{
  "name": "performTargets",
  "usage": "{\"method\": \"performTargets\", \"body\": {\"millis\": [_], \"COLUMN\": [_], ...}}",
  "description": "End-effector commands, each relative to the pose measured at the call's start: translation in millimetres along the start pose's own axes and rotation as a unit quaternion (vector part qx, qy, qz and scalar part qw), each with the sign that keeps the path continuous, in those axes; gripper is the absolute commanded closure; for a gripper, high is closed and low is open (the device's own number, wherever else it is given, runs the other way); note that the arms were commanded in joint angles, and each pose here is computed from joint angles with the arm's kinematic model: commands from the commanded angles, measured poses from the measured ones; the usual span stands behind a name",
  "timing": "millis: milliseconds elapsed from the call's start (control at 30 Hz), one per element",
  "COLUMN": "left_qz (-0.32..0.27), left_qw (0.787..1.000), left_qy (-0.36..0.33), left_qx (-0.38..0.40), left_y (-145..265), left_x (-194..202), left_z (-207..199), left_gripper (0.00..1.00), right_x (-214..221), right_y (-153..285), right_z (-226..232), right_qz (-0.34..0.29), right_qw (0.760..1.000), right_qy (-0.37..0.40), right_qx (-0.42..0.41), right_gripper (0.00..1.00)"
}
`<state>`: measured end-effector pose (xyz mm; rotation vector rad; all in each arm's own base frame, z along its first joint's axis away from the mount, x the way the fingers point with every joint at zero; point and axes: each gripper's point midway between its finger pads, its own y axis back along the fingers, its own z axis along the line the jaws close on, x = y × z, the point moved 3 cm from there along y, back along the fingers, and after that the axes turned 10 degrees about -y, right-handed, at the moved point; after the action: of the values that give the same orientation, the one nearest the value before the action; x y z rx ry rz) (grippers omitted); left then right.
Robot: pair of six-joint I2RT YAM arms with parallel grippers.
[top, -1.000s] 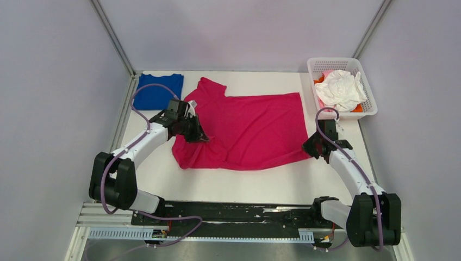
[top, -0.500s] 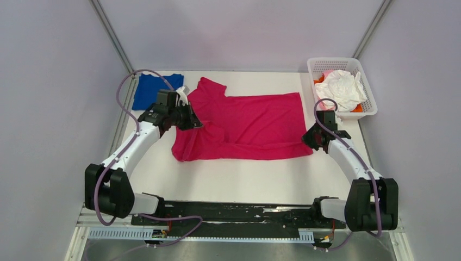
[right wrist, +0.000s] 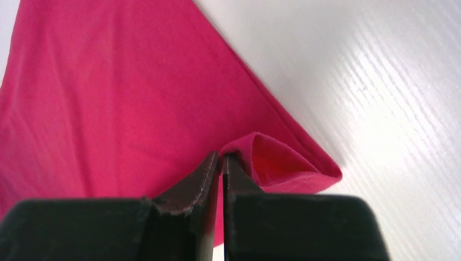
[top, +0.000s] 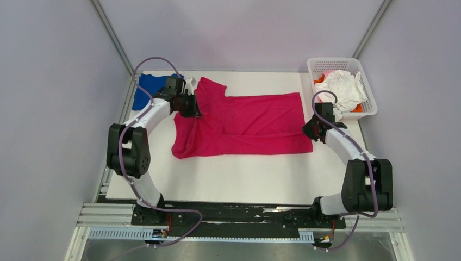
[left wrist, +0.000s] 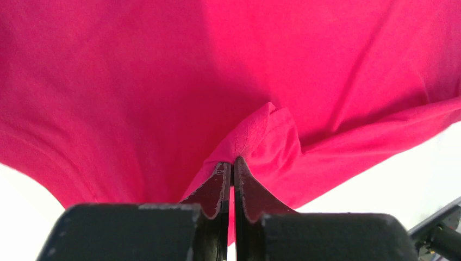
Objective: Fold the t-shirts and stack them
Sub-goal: Fold the flattened tshirt in 1/3 of the way
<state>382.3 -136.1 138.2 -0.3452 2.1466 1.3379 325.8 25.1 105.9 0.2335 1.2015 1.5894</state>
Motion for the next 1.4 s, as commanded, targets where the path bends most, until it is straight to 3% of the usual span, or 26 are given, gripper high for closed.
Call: {"method": "performTargets", "body": {"millis": [0, 67, 100, 133, 167, 233, 267, 300, 467, 700, 800, 1067, 1367], "left_qz": [-0.010, 0.005, 0.011, 0.025, 0.028, 0.028, 0.017, 0.013, -0.018, 0.019, 0.037, 0.072, 0.079], "left_qw": [1.000, 1.000, 1.000, 0.999, 0.999, 0.999, 1.000, 1.000, 1.000, 0.999, 0.999, 0.991, 0.972], "left_qy": [-0.021, -0.016, -0.016, -0.009, -0.007, -0.007, -0.009, -0.005, -0.001, 0.015, 0.036, 0.063, 0.107], "left_qx": [-0.012, -0.016, -0.016, -0.022, -0.025, -0.025, -0.024, -0.023, -0.020, 0.028, -0.004, -0.091, -0.195], "left_y": [-20, -36, -39, -45, -46, -42, -35, -31, 9, 10, 1, -28, -7], "left_x": [-29, -35, -39, -43, -47, -59, -68, -69, -57, 44, 72, 90, 95], "left_z": [26, 37, 39, 45, 46, 44, 40, 37, 0, -59, -46, -3, 55], "left_gripper": [0.89, 0.62, 0.39, 0.29, 0.15, 0.02, 0.01, 0.00, 0.00, 0.00, 0.00, 0.00, 0.00], "right_x": [-37, -40, -47, -50, -52, -54, -54, -50, -20, 43, 54, 58, 52], "right_y": [-18, -26, -30, -30, -29, -21, -16, -11, 15, 10, -1, -25, -37], "right_z": [19, 28, 28, 33, 37, 44, 46, 45, 48, 51, 49, 28, 10], "right_qz": [-0.067, -0.061, -0.058, -0.055, -0.051, -0.050, -0.050, -0.045, -0.021, 0.086, 0.113, 0.108, 0.094], "right_qw": [0.998, 0.998, 0.998, 0.998, 0.998, 0.998, 0.998, 0.998, 0.995, 0.978, 0.974, 0.984, 0.990], "right_qy": [-0.021, -0.018, -0.022, -0.022, -0.018, -0.016, -0.015, -0.014, 0.020, 0.090, 0.099, 0.094, 0.088], "right_qx": [0.000, -0.001, -0.001, -0.008, -0.016, -0.031, -0.039, -0.047, -0.093, -0.166, -0.169, -0.110, -0.065], "right_gripper": [0.92, 0.79, 0.65, 0.47, 0.36, 0.18, 0.05, 0.01, 0.00, 0.00, 0.00, 0.00, 0.00]}}
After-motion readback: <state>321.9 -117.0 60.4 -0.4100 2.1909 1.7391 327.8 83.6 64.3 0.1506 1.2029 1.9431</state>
